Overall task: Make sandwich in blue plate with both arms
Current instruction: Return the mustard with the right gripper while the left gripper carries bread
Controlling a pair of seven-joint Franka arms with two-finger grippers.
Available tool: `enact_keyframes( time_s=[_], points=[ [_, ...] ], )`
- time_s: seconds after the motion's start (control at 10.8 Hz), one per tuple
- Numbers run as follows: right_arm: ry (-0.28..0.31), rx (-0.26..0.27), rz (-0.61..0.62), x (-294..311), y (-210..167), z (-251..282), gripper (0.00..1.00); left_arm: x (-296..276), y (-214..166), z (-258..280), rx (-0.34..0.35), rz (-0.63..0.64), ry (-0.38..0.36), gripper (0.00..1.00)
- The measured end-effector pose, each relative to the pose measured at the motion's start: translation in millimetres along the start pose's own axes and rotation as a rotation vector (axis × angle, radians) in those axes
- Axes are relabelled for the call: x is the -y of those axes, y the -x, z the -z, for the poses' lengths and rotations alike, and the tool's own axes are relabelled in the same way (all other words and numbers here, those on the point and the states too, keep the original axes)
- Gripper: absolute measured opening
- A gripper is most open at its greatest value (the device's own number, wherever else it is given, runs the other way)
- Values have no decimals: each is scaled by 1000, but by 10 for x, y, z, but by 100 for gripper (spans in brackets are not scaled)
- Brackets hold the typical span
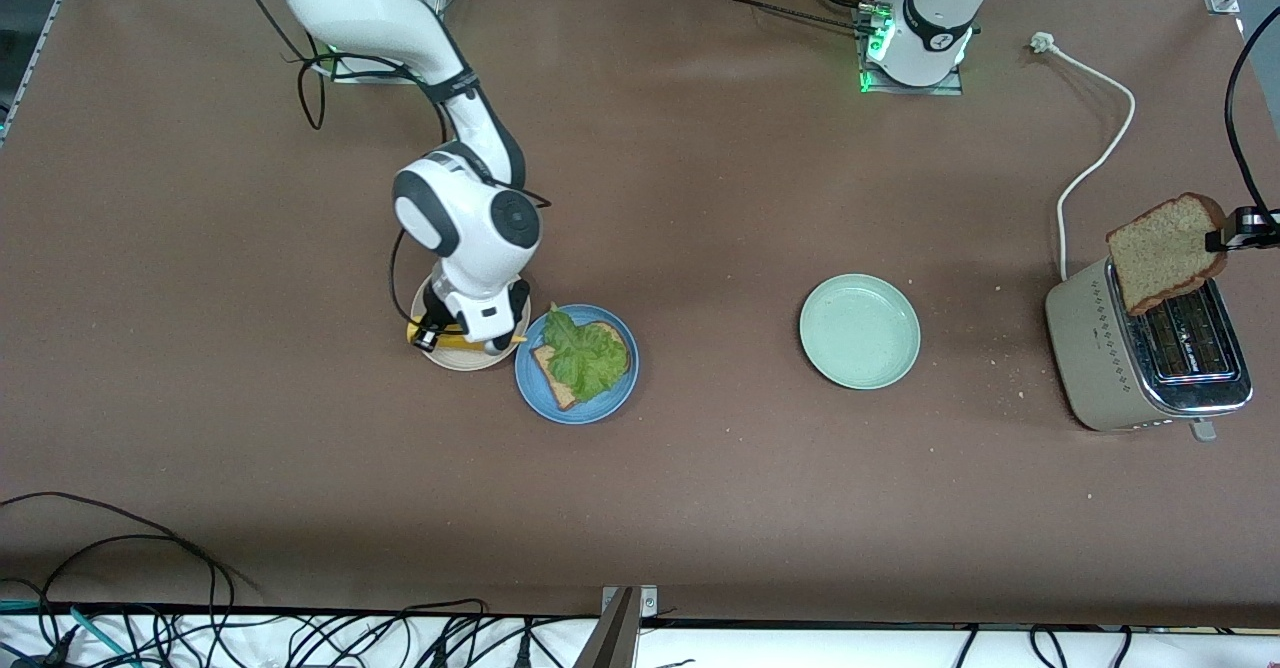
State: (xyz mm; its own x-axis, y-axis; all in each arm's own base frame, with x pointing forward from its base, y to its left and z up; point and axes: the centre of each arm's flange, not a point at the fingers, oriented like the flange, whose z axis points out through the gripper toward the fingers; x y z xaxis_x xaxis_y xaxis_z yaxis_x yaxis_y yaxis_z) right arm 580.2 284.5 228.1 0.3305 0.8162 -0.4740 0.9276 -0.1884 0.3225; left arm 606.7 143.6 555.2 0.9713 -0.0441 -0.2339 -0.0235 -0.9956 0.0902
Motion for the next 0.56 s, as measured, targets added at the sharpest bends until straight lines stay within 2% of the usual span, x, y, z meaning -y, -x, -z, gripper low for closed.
enact_keyframes(
  time_s=[0.37,0.56],
  points=[
    [-241,-205,-66,-526,606,66,34,-269,-70,-16,4,10,-4,8],
    [-349,-311,-44,-685,838,-16,34,-769,-160,-58,14,62,47,8]
  ],
)
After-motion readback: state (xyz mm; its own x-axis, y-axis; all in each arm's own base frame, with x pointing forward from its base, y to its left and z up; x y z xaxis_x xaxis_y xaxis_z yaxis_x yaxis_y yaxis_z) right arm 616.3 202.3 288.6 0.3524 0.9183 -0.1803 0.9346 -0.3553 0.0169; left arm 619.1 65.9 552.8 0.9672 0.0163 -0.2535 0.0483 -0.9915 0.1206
